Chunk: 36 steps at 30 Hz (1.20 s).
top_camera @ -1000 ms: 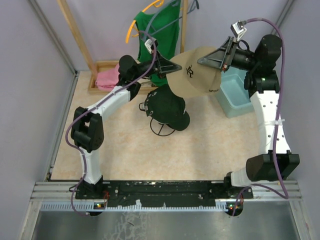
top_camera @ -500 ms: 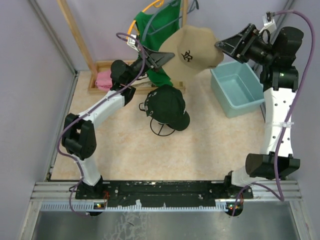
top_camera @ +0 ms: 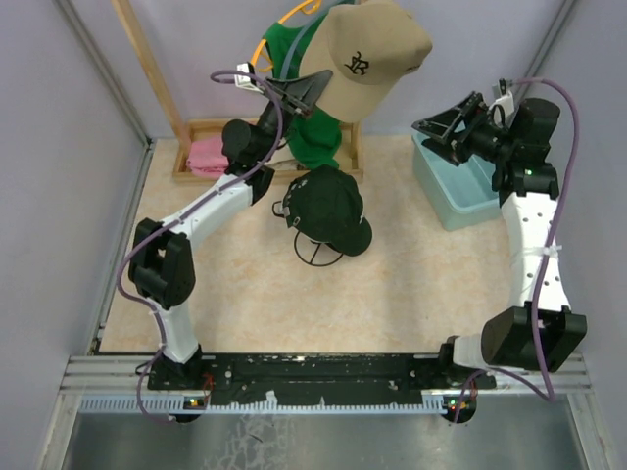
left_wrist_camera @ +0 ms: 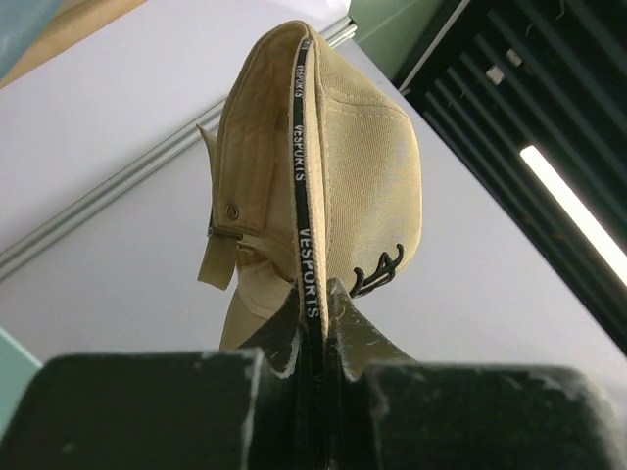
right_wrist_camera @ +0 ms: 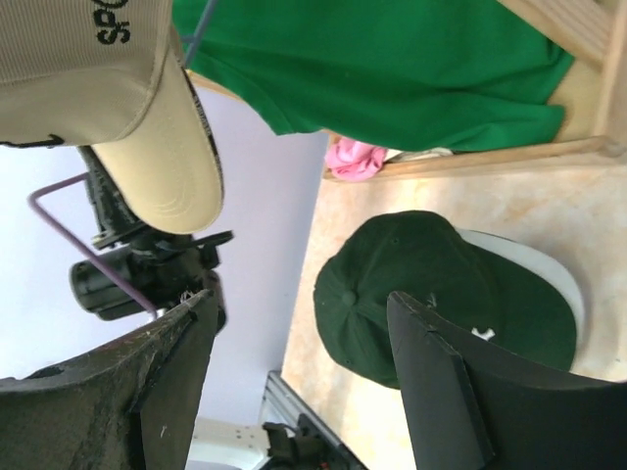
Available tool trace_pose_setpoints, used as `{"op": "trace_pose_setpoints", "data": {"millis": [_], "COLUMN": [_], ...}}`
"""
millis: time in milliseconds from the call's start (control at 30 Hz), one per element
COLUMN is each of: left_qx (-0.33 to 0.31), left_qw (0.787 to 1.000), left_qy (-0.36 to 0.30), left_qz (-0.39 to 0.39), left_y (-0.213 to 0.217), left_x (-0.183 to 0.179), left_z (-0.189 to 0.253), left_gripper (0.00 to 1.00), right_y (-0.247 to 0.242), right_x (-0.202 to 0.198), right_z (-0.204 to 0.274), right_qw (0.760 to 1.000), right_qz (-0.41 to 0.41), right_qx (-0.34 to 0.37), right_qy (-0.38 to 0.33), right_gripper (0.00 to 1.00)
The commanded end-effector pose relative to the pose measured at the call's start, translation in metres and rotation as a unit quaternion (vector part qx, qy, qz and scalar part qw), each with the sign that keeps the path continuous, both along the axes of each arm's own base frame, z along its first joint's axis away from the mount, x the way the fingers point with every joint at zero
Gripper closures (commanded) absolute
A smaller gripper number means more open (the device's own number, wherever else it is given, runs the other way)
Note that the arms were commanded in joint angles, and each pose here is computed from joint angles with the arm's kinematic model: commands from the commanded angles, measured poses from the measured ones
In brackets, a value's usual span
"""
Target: Stack the hats
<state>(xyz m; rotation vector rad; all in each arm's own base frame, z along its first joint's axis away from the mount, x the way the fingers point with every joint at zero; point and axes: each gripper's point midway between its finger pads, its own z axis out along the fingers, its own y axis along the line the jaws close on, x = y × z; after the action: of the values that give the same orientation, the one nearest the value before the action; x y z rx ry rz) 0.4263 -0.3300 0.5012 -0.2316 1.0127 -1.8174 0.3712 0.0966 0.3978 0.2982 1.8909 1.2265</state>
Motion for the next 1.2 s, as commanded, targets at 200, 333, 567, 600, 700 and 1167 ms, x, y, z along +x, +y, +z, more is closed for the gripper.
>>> {"op": "trace_pose_setpoints", "data": {"millis": [200, 333, 567, 600, 700, 1167], "left_qx": [-0.142, -0.162, -0.167, -0.165, -0.141, 0.028], "left_qw": [0.988, 0.984, 0.981, 0.982, 0.984, 0.964], "left_qy": [0.011, 0.029, 0.044, 0.043, 0.043, -0.019], "left_qz": [-0.062, -0.072, -0.085, -0.085, -0.096, -0.265], "left_y": [-0.029, -0.035, -0.042, -0.043, -0.046, 0.008], "left_x": [-0.026, -0.029, -0.033, -0.034, -0.033, -0.049], "left_z": [0.019, 0.012, 0.005, 0.004, 0.000, -0.034], "left_gripper": [1.00, 1.00, 1.00, 1.00, 0.94, 0.51], "right_y": [0.038, 0.050, 0.067, 0.068, 0.068, 0.043], "right_x": [-0.012, -0.005, 0.004, 0.003, -0.001, -0.035], "right_z": [0.068, 0.067, 0.062, 0.062, 0.066, 0.081], "right_qw": [0.980, 0.976, 0.971, 0.971, 0.971, 0.944], "right_qz": [0.060, 0.066, 0.082, 0.084, 0.092, 0.245], "right_qx": [0.121, 0.135, 0.160, 0.162, 0.159, 0.177], "right_qy": [-0.147, -0.155, -0.158, -0.155, -0.156, -0.134], "right_gripper": [0.31, 0.30, 0.65, 0.80, 1.00, 1.00]}}
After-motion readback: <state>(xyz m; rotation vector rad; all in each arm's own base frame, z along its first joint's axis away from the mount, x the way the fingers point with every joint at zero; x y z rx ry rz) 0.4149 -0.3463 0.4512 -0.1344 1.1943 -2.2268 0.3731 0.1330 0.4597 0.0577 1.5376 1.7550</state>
